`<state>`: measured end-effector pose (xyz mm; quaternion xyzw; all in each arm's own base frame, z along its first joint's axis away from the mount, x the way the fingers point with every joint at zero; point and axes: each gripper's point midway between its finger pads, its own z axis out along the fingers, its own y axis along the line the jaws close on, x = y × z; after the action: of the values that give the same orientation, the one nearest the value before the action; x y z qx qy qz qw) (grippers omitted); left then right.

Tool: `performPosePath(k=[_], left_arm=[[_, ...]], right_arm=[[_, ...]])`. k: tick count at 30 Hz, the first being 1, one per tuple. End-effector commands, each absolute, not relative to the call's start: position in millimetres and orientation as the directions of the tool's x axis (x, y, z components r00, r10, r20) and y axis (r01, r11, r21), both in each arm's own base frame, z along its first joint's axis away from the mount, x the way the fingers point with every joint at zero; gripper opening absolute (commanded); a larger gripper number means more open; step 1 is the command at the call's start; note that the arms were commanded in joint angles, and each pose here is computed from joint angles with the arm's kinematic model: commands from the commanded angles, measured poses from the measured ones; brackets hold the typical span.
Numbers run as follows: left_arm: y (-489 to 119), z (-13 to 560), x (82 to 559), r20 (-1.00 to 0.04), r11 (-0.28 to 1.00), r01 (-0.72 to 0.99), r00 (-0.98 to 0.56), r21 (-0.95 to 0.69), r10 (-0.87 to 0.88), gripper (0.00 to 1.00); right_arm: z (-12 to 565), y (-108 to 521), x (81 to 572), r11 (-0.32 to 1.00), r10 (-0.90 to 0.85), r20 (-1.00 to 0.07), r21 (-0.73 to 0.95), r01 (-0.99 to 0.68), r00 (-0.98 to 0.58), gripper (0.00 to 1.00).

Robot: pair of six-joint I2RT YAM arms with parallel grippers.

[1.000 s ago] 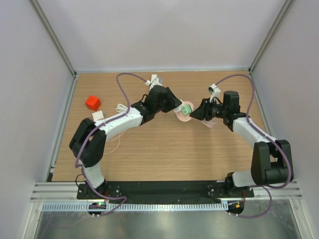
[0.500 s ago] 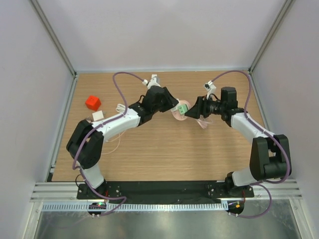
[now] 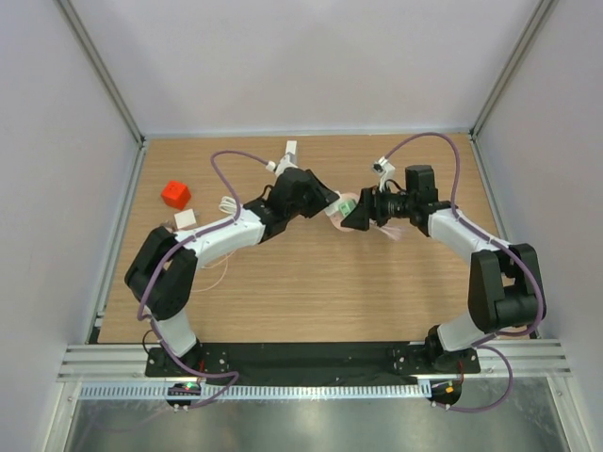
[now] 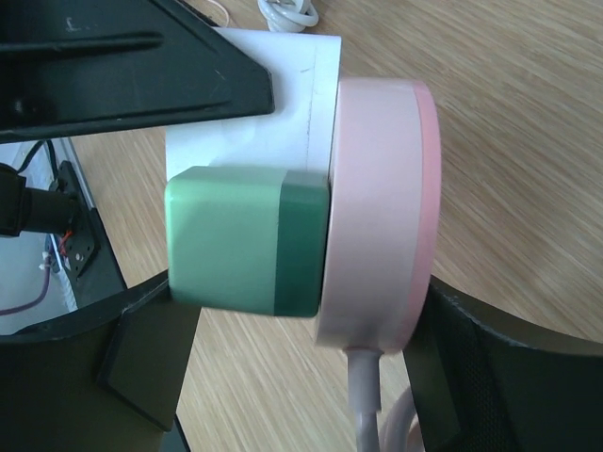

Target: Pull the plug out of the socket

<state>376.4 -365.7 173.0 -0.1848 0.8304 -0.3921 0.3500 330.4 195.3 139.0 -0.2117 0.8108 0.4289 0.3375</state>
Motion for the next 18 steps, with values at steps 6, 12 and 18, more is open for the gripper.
performPosePath(k=[6, 12, 18], left_arm=[[-381, 297, 377, -0.255, 0.258, 0.087, -0.617, -0.962, -0.744, 0.0], [-373, 298, 379, -0.246, 0.249, 0.077, -0.586, -0.965, -0.772, 0.0], [-372, 299, 381, -0.311, 0.311, 0.102, -0.58, -0.945, -0.753, 0.0]], right_arm=[[146, 202, 342, 0.54, -0.084, -0.768, 0.5, -0.677, -0.635, 0.78], [145, 202, 346, 0.556, -0.068, -0.755, 0.514, -0.653, -0.652, 0.47], [142, 200, 343, 0.555, -0.11, -0.736, 0.512, -0.655, -0.668, 0.42]])
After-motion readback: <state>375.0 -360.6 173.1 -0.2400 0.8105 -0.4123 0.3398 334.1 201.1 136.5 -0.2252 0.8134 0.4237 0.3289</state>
